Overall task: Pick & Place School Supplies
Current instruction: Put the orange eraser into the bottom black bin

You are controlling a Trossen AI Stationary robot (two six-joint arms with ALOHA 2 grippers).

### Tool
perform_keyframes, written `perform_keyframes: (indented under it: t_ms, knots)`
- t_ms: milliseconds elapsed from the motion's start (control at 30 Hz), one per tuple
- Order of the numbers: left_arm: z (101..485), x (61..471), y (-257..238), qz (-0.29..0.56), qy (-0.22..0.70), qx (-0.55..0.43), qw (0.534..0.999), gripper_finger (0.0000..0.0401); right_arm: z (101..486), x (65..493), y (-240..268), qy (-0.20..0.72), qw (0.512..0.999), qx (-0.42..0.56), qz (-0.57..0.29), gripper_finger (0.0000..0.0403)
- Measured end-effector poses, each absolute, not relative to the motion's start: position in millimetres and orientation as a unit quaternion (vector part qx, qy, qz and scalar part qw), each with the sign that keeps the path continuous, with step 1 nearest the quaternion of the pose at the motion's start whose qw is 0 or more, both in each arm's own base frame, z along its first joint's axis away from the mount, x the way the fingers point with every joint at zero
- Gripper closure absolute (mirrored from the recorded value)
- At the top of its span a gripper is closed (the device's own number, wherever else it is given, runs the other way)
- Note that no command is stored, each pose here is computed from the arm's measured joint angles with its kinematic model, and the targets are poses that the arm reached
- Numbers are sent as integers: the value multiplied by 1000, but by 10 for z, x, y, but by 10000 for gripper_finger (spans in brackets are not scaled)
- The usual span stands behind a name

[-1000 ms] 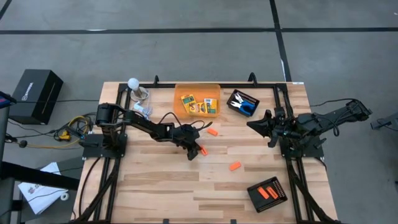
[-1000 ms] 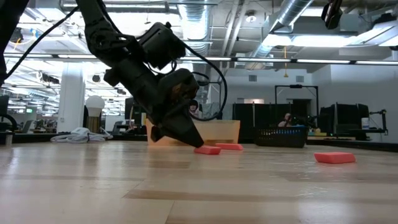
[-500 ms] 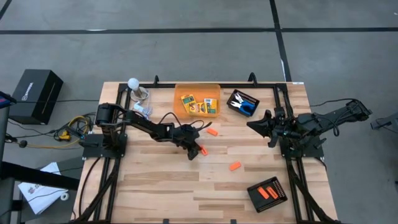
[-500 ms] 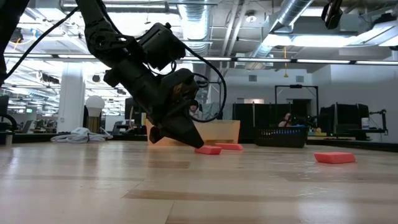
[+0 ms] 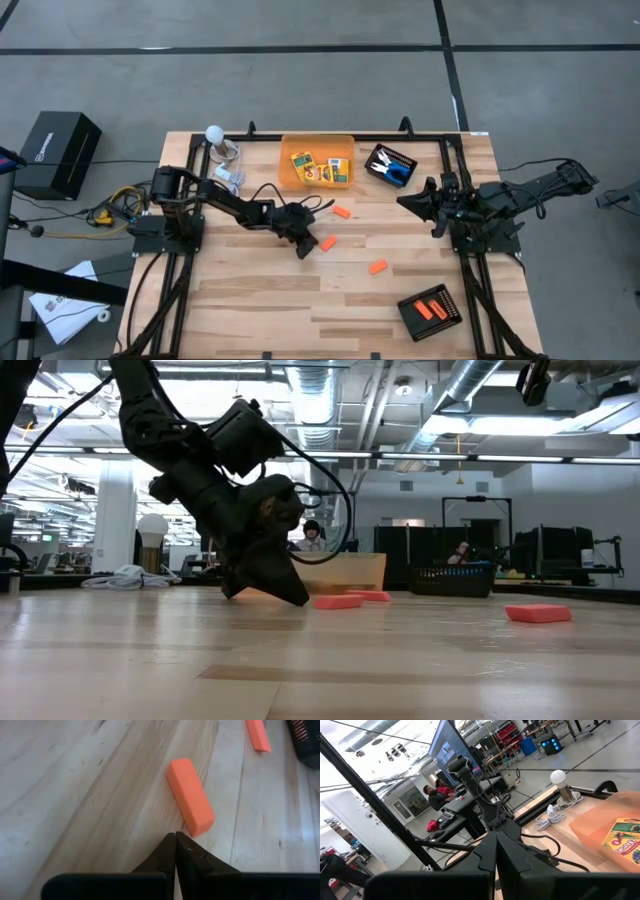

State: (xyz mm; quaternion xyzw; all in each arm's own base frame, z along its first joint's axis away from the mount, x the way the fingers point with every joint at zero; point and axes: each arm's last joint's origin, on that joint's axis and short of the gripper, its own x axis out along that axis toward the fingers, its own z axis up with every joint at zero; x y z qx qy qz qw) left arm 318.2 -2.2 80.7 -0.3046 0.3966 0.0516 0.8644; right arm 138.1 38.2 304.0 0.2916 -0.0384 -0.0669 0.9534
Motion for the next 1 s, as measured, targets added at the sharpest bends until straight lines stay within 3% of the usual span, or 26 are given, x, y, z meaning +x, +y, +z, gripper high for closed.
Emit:
perform_keyframes:
  t_ms: [500, 1000]
  knots:
    - [1260, 3462, 86, 7, 295, -273, 916, 401, 3033, 1381, 382, -35, 954, 290, -68, 403]
    - [1108, 3464, 54, -6, 327, -275, 904, 401, 3041, 1381, 383, -38, 954, 292, -65, 403]
